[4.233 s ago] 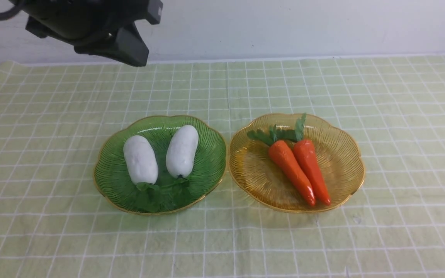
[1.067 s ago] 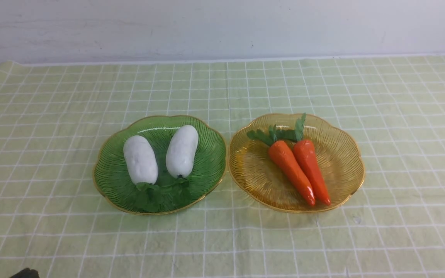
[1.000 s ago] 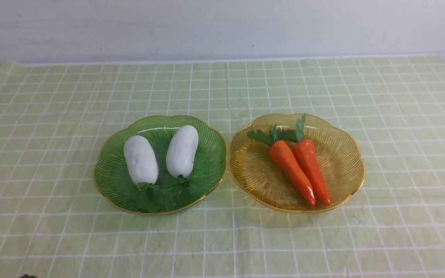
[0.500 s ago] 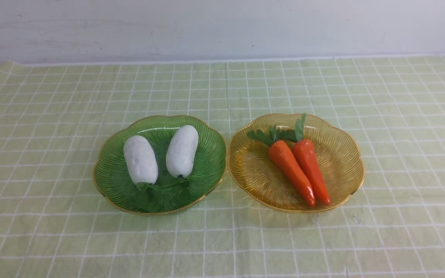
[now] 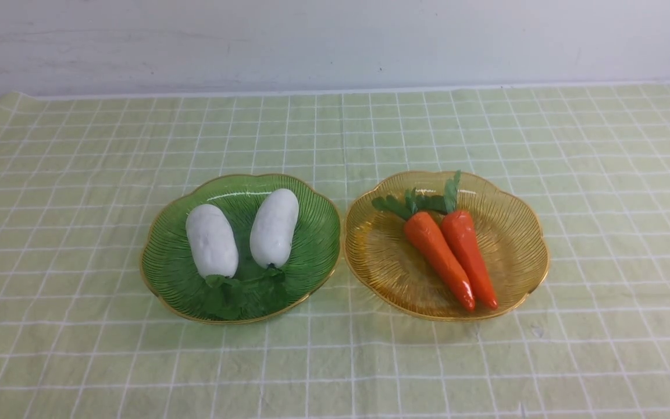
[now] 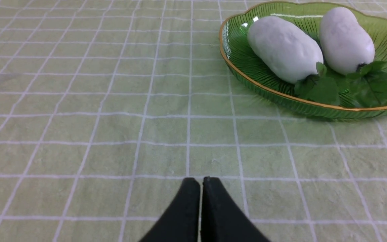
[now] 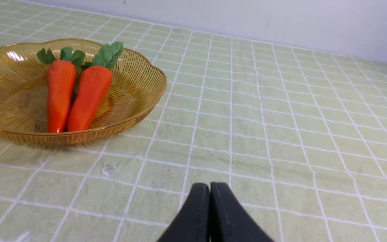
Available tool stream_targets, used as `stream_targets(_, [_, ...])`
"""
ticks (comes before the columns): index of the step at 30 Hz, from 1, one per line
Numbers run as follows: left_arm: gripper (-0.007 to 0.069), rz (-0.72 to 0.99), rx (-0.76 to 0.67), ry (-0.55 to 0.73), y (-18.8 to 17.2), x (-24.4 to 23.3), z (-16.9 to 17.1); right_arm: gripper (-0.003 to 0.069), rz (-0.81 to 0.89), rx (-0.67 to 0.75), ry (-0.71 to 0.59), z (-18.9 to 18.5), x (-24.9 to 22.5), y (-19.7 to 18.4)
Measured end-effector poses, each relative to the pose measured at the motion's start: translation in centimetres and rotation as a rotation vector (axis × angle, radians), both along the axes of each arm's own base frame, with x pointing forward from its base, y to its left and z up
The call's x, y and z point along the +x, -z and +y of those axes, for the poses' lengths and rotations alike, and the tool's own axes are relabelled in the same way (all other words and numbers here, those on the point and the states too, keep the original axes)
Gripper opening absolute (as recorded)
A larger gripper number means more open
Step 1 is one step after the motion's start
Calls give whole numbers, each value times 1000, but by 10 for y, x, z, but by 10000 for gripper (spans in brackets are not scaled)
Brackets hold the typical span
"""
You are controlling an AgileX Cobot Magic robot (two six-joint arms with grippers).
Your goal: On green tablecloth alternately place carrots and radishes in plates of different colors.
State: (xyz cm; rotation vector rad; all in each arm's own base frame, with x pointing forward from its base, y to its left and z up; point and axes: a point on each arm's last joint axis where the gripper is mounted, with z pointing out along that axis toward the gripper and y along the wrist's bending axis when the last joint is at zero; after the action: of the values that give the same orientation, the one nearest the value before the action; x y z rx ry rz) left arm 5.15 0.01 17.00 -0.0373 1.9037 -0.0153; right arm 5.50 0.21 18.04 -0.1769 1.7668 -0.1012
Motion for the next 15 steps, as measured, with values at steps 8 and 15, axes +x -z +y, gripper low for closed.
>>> stream_targets(8, [-8, 0, 0, -9, 0, 0, 0, -15, 0, 0, 0, 0, 0, 0])
stream_targets(15, [-8, 0, 0, -9, 0, 0, 0, -15, 0, 0, 0, 0, 0, 0])
